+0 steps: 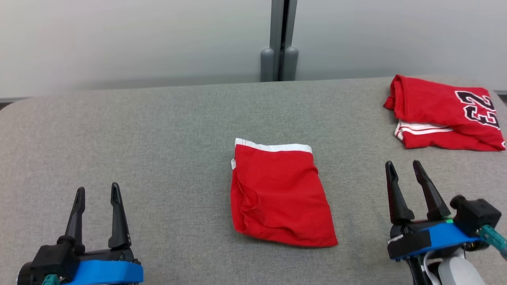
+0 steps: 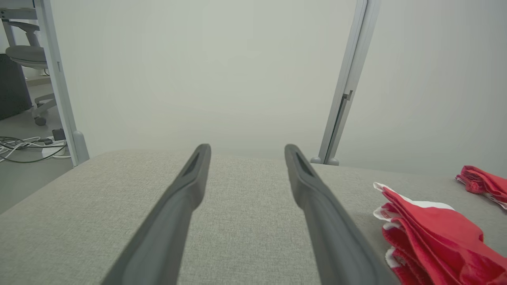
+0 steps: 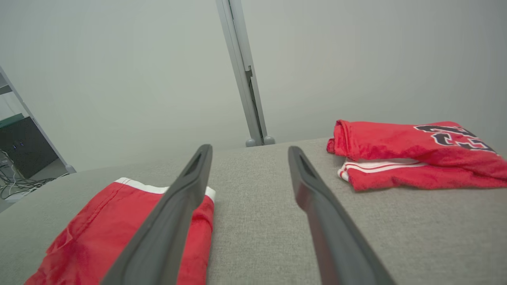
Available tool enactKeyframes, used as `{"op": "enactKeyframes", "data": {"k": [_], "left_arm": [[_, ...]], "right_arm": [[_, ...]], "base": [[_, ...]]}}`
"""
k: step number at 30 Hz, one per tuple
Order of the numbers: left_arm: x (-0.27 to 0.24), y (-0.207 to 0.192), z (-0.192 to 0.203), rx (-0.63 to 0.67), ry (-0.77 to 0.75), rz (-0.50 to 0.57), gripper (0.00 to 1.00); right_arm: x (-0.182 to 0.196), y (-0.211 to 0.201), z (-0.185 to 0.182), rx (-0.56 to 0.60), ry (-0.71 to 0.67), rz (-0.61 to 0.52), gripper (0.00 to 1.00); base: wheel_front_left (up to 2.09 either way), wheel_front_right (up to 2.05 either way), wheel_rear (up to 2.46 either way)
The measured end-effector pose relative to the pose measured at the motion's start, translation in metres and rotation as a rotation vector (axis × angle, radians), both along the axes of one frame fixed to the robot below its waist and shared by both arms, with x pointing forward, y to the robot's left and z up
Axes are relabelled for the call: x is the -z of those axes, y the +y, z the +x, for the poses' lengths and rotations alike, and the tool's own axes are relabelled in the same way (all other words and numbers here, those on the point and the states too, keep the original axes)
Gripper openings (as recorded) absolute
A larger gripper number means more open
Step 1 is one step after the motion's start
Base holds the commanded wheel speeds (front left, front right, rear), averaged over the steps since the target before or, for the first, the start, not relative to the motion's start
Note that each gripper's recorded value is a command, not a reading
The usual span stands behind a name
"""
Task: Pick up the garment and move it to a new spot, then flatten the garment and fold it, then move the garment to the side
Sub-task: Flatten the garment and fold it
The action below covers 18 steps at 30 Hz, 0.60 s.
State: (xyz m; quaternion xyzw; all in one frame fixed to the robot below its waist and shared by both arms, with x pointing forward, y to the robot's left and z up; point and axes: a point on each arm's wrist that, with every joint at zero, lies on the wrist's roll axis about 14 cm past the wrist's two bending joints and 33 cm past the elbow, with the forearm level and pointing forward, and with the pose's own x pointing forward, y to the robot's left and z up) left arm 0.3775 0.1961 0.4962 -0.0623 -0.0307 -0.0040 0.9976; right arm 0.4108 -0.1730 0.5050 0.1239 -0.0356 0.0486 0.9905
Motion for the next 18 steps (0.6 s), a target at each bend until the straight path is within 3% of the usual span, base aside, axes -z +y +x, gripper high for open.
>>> {"op": "enactKeyframes", "data": {"k": [18], "left_arm": [[-0.005,-0.013,-0.02,0.052,-0.01,0.048,1.0]], "right_arm": [[-0.008,-0.018,-0.053,0.074,-0.032,-0.084,1.0]], "base": [[0.0,0.0,0.0]]}}
